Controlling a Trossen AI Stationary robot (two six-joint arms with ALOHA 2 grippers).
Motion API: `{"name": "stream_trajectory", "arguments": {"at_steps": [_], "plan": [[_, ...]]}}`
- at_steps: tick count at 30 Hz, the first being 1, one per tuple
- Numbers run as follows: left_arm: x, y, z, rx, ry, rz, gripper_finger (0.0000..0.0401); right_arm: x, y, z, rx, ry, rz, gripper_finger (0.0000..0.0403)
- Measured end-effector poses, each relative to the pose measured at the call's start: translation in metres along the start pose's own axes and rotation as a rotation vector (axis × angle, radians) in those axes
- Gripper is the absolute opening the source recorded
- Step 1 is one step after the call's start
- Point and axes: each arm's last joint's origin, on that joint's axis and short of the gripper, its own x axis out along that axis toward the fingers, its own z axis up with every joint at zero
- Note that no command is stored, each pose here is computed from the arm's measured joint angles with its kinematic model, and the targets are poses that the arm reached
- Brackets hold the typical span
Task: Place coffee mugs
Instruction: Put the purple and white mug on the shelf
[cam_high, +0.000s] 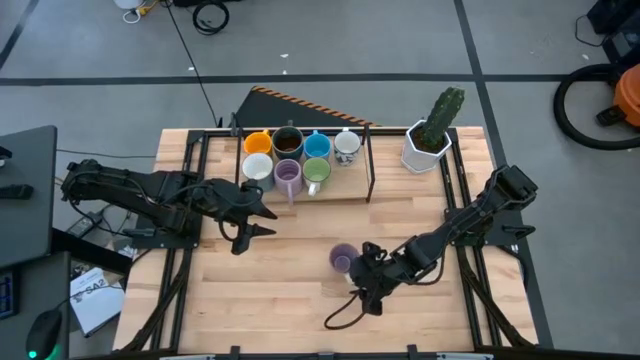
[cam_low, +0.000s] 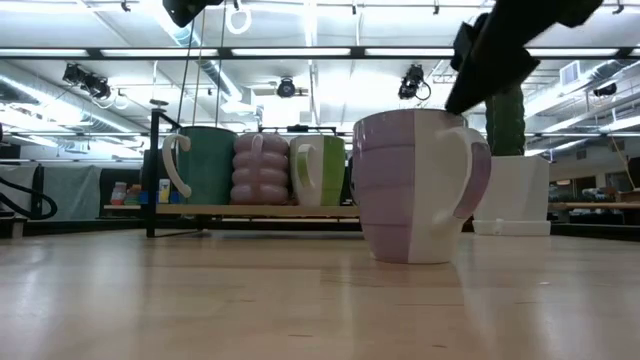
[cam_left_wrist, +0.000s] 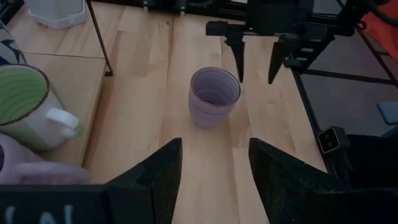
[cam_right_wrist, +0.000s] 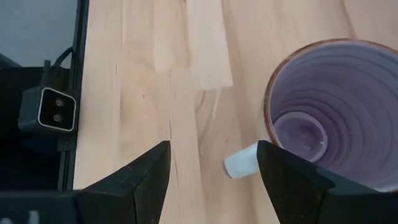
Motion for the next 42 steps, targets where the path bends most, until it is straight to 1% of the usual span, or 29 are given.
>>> {"name": "stream_trajectory", "arguments": {"at_steps": [6,9,12,15,18,22,26,29,33,37,42], "plan": [[0.000,0.000,0.000,-0.001,0.001,0.000,0.0192,-0.004,0.001,0.002,0.028,0.009,0.017,0.0245],[0.000,0.000,0.000,-0.002,0.001,0.000,0.0192,-0.012,0.003,0.009,0.017,0.047,-0.016,0.0245],[0.000,0.000,0.000,-0.002,0.000,0.000,0.0192,-0.022,0.009,0.016,-0.020,0.038,-0.065,0.0244],[0.000,0.000,0.000,-0.003,0.000,0.000,0.0192,-0.032,0.017,0.024,-0.084,-0.021,-0.102,0.0244],[0.000,0.000,0.000,-0.003,-0.001,0.000,0.0192,-0.032,0.021,0.027,-0.150,-0.037,-0.134,0.0244],[0.000,0.000,0.000,-0.003,-0.001,0.000,0.0192,-0.021,0.030,0.035,-0.217,-0.006,-0.155,0.0242],[0.000,0.000,0.001,-0.004,-0.005,-0.001,0.0192,-0.008,0.038,0.049,-0.265,0.087,-0.222,0.0238],[0.000,0.000,0.001,-0.018,-0.006,-0.001,0.0192,-0.002,0.040,0.062,-0.235,0.149,-0.272,0.0234],[0.000,0.000,0.000,-0.017,-0.001,0.000,0.0192,0.010,0.038,0.074,-0.183,0.234,-0.286,0.0229],[0.000,0.000,0.000,-0.017,0.000,0.000,0.0192,0.025,0.035,0.073,-0.182,0.315,-0.281,0.0222],[0.000,0.001,-0.002,-0.015,0.017,0.005,0.0192,0.039,0.023,0.070,-0.170,0.396,-0.314,0.0207]]}}
